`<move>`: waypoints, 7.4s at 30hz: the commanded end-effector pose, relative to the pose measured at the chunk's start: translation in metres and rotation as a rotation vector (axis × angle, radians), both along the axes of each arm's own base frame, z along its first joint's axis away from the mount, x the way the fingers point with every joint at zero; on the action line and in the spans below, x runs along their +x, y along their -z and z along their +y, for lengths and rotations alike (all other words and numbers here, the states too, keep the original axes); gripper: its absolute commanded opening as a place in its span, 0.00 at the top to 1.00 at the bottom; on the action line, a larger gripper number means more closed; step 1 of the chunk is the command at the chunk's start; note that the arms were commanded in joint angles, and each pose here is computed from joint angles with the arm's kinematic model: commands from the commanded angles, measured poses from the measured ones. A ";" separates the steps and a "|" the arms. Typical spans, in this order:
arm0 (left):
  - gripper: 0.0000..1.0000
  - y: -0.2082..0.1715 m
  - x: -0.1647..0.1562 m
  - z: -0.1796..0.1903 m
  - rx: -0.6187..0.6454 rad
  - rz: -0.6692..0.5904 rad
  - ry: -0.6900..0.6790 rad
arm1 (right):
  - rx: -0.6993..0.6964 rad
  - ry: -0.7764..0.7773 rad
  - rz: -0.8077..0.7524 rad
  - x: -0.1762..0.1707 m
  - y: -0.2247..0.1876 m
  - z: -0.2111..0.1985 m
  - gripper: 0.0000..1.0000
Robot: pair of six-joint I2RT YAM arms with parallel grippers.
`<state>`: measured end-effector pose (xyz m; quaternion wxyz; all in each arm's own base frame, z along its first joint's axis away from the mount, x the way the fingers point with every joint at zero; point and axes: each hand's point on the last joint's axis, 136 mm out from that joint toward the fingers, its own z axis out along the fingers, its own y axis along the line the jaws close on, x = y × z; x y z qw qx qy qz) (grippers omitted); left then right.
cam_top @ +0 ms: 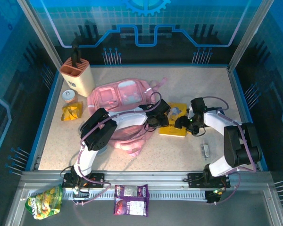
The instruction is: Pack the student bag
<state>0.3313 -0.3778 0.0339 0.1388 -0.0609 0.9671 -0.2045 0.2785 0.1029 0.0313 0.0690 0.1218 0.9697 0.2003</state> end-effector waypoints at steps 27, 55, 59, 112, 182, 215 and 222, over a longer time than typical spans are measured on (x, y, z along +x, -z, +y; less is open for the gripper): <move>0.62 0.023 -0.019 -0.003 0.048 0.049 0.066 | -0.026 -0.011 -0.026 0.005 -0.025 -0.015 0.28; 0.61 0.031 -0.021 -0.003 0.061 0.064 0.071 | -0.030 -0.130 -0.109 0.020 -0.048 0.012 0.35; 0.62 0.031 -0.021 -0.003 0.061 0.065 0.072 | 0.013 -0.123 -0.115 0.018 -0.048 0.013 0.42; 0.18 -0.254 -0.012 0.051 -0.975 -0.279 0.002 | 0.761 -0.177 -0.555 -0.011 -0.295 0.077 1.00; 0.88 -0.273 -0.031 0.093 -0.682 -0.558 0.004 | 0.823 -0.227 -0.447 -0.002 -0.273 0.122 1.00; 0.49 -0.075 -0.051 0.105 0.176 -0.230 0.476 | 0.410 -0.020 -0.430 -0.001 -0.163 0.024 1.00; 0.67 -0.051 -0.056 0.093 0.156 -0.180 0.495 | 0.430 -0.040 -0.399 -0.005 -0.154 0.028 1.00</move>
